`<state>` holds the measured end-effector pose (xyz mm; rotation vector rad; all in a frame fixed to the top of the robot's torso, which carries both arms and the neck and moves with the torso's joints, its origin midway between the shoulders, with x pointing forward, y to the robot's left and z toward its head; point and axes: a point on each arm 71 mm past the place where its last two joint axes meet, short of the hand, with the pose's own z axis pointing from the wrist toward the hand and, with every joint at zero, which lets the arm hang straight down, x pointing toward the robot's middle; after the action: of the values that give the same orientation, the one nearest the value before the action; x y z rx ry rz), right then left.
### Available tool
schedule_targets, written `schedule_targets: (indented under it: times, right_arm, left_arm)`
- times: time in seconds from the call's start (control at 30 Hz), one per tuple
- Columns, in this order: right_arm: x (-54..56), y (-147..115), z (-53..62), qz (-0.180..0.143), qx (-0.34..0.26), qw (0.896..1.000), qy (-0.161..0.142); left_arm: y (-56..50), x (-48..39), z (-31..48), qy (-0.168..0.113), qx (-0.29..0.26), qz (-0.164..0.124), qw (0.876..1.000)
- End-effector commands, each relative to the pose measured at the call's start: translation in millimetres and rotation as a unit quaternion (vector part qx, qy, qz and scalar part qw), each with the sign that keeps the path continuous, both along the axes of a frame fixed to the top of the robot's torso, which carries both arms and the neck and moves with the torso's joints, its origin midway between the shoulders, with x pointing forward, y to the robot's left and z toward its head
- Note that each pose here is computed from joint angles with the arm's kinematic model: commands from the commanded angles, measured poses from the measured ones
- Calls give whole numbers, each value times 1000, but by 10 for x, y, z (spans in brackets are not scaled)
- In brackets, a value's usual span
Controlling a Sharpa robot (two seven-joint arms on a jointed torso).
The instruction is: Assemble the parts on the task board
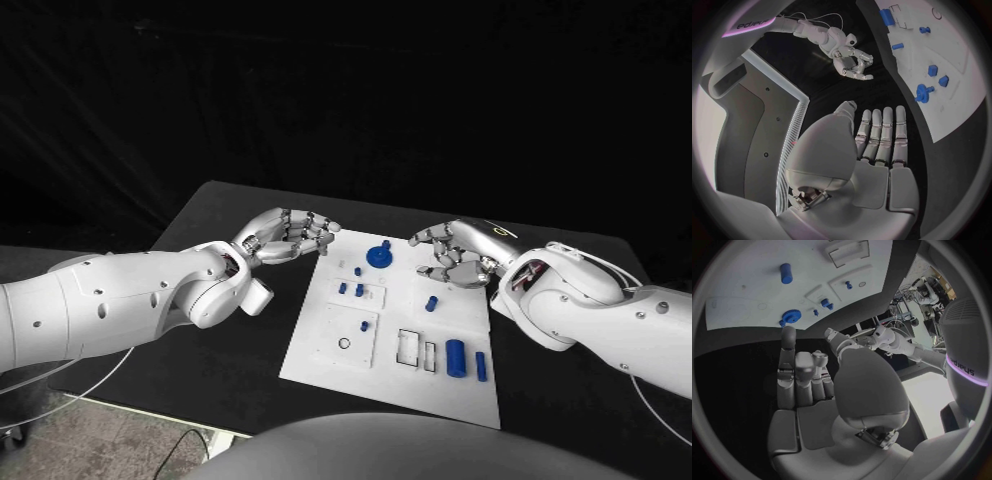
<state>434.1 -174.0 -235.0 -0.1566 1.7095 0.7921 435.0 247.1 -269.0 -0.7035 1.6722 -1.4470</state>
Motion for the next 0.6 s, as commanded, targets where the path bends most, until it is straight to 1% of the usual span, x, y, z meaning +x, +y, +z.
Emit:
schedule_targets:
  times: [0.03, 0.33, 0.47, 0.6]
  right_arm:
    - [31, -86, -23, -24, 21, 999, 33]
    - [41, -186, -84, -31, 17, 999, 38]
    - [44, -201, -107, -29, 10, 999, 37]
    - [33, -213, -155, -25, -1, 999, 37]
  left_arm:
    - [-19, 31, 54, -36, -24, 15, 999]
    - [-81, 78, 25, -42, -33, 15, 998]
    - [-97, 85, 10, -41, -35, 14, 998]
    - [-120, 86, -21, -36, -36, 10, 999]
